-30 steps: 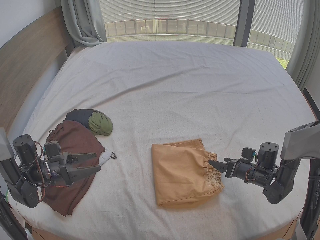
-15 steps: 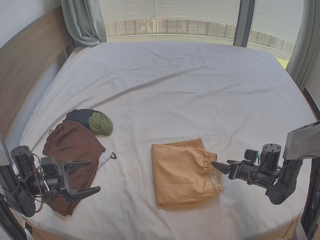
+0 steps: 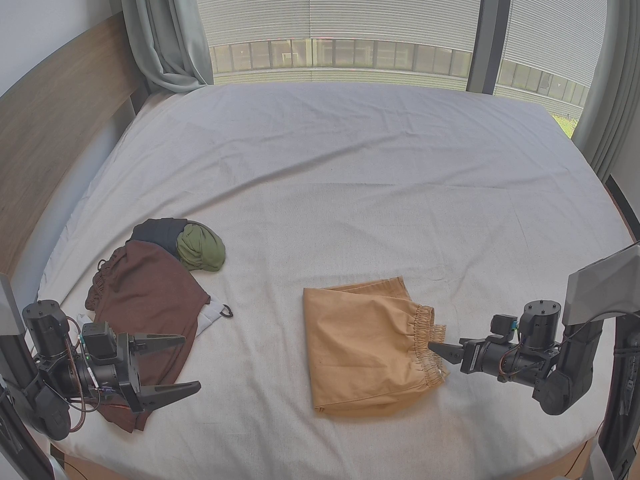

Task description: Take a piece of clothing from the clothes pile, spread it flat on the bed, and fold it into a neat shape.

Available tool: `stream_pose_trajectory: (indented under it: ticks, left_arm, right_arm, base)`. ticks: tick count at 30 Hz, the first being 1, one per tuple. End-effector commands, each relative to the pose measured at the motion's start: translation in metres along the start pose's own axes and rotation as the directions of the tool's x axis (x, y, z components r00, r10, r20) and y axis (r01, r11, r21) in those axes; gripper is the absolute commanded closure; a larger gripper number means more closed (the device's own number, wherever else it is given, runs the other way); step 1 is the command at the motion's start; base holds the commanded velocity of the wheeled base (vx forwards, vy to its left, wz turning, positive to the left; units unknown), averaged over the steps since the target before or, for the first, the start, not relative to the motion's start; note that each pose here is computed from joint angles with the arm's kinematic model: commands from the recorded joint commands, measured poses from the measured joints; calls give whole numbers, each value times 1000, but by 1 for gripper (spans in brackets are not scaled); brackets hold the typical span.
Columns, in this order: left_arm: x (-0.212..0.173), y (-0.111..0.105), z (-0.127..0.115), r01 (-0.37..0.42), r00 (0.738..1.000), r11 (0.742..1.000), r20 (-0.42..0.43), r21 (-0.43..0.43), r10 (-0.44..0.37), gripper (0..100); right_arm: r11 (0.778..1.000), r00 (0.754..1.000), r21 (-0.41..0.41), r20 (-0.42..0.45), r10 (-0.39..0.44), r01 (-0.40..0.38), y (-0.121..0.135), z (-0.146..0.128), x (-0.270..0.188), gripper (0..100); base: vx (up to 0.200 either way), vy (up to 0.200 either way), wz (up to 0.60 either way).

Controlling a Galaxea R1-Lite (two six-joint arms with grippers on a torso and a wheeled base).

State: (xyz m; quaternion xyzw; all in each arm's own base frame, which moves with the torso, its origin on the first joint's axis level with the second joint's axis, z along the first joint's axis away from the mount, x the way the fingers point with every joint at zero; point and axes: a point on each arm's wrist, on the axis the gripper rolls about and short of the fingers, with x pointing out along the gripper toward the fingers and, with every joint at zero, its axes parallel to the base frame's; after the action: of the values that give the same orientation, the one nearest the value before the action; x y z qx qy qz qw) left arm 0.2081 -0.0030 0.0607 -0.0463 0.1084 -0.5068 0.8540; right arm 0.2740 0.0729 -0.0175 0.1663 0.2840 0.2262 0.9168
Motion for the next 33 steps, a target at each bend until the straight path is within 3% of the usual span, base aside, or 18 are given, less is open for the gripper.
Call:
stream_pose_trajectory:
  ticks: [1,5,6,11,30,31,33]
  left_arm:
    - [-1,7,-3,1,1000,1000,2,30,-1,0]
    - [1,12,-5,0,1000,1000,-1,29,0,0]
    - [3,20,-14,-10,1000,999,-14,52,11,0]
    - [5,25,-20,-14,1000,997,-26,74,16,0]
    - [4,23,-21,-14,999,997,-28,71,16,0]
    - [4,23,-21,-14,999,997,-28,71,16,0]
    - [4,23,-21,-14,999,997,-28,74,16,0]
  right_arm:
    - [999,996,31,-89,-9,11,-11,-23,11,0]
    - [999,992,50,-124,15,-9,-14,-31,16,0]
    - [998,989,62,-149,11,-2,-22,-43,32,0]
    - [994,984,106,-168,55,-37,-10,-50,43,0]
    - [992,984,103,-152,90,-74,-3,-50,57,0]
    - [992,984,103,-152,90,-74,-3,-50,57,100]
    - [992,984,103,-153,91,-75,-3,-50,57,100]
  base:
    - [0,0,0]
    - [0,0,0]
    - [0,0,0]
    - [0,0,0]
    - [0,0,0]
    - [0,0,0]
    - [0,0,0]
